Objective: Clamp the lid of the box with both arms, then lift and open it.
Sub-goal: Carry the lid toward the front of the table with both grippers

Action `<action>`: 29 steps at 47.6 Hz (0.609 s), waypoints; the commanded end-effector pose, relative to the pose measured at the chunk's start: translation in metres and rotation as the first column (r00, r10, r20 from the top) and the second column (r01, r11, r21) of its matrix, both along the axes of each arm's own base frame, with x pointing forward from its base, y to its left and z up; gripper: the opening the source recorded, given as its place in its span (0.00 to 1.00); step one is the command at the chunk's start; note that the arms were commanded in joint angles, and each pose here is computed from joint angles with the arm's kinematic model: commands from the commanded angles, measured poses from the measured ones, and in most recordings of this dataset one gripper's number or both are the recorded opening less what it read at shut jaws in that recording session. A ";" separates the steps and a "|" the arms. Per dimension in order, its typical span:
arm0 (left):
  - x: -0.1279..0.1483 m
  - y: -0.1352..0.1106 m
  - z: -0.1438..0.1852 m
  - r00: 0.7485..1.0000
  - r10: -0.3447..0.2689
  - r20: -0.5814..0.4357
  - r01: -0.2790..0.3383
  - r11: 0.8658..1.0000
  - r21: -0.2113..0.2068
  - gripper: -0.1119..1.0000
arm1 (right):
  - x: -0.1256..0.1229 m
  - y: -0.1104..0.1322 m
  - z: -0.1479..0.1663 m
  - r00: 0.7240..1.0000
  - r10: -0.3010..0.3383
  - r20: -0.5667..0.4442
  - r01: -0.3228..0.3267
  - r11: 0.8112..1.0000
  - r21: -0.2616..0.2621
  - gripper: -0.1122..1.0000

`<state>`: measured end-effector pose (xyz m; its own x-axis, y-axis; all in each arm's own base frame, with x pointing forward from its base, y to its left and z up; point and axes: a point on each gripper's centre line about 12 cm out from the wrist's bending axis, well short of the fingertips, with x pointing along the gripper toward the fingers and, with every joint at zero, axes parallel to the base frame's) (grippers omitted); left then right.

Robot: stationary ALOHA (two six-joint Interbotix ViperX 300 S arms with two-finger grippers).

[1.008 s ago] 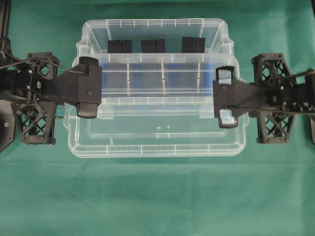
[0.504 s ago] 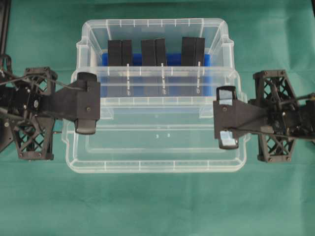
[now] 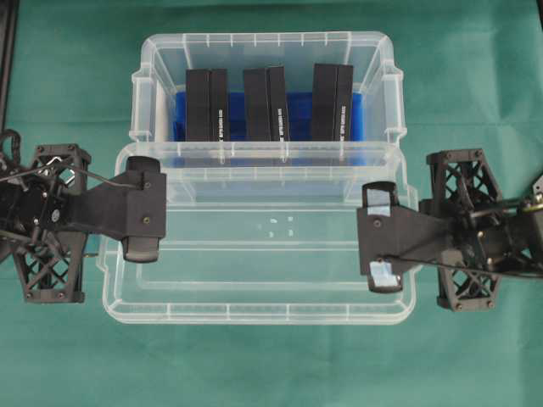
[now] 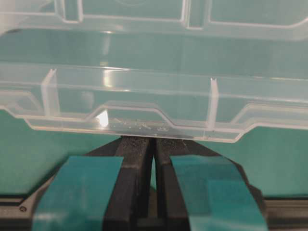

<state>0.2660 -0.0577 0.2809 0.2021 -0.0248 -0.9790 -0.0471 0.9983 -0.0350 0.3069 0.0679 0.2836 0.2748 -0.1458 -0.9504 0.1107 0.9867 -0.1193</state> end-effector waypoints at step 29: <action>0.008 -0.031 -0.002 0.999 0.007 0.032 -0.007 1.000 -0.026 0.11 | 0.010 0.033 0.009 0.997 -0.011 0.073 0.011 1.000 0.007 0.10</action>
